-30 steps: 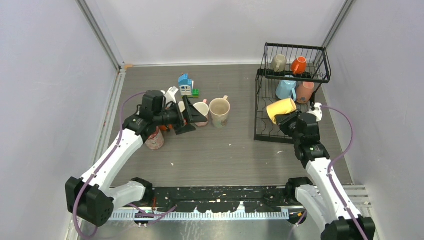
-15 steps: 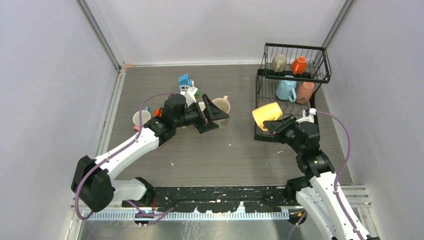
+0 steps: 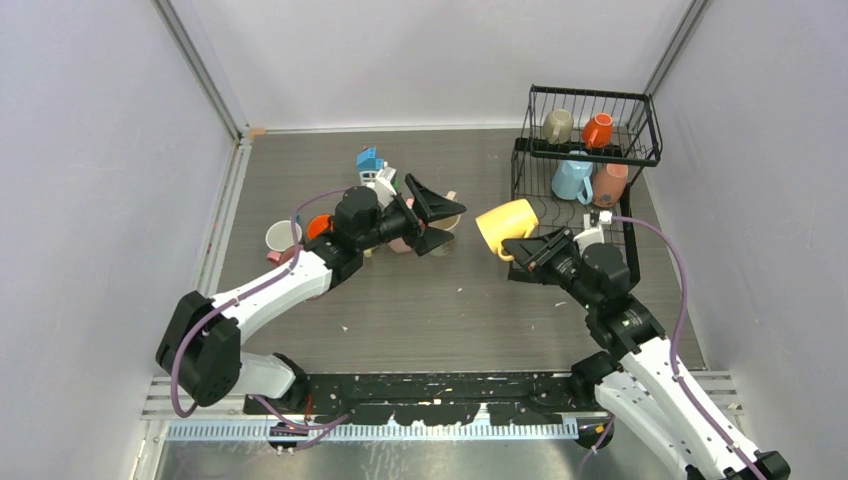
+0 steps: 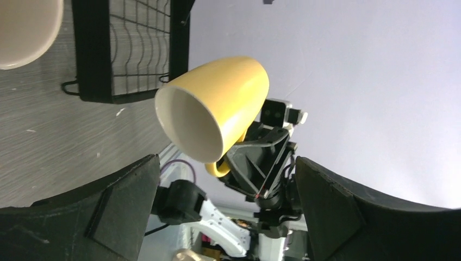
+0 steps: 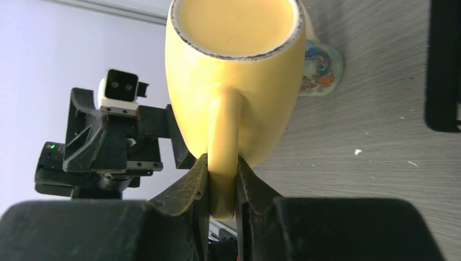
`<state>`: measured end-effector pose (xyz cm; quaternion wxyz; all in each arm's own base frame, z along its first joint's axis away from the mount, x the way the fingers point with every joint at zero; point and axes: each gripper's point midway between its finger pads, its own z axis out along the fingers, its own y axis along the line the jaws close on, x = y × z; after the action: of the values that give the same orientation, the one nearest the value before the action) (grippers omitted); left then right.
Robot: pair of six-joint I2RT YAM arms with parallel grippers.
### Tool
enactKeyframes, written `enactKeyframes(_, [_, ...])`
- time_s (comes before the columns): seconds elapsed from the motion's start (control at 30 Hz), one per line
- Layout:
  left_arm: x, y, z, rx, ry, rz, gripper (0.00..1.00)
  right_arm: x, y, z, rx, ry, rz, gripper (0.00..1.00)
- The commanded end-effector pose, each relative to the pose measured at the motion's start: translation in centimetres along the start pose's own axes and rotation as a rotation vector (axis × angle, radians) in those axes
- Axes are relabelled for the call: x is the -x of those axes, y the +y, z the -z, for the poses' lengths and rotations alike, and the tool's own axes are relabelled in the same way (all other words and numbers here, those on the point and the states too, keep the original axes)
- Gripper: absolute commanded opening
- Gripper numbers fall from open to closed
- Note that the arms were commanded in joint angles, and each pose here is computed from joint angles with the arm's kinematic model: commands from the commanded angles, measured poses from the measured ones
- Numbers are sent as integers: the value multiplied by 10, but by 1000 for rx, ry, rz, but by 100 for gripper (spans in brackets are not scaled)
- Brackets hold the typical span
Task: Unload the cups from the dish rack
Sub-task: Place the cup at the center of the board.
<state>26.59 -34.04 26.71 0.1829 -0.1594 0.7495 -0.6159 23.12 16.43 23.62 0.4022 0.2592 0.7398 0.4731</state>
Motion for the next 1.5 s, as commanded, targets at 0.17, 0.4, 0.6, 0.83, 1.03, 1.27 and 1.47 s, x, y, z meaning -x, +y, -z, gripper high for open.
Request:
enactKeyframes(0.17, [9, -45, -8, -197, -51, 169, 91, 23, 102, 7, 338, -105, -29, 1])
enactKeyframes(0.4, [17, -52, -12, -259, -99, 235, 78, 10, 112, -1, 369, -97, -40, 1])
enactKeyframes(0.6, [23, -66, -6, -335, -123, 273, 56, 8, 116, -3, 395, -110, -49, 1])
enactKeyframes(0.83, [25, -80, -5, -406, -114, 305, 43, 0, 120, -11, 416, -88, -69, 1])
enactKeyframes(1.03, [21, -86, -4, -430, -99, 323, 23, -2, 124, -12, 429, -87, -68, 1])
enactKeyframes(1.27, [19, -95, 2, -454, -97, 299, 0, -7, 121, -16, 417, -74, -59, 10])
enactKeyframes(1.47, [18, -103, 8, -443, -112, 232, 0, -4, 113, -14, 344, -83, -17, 59])
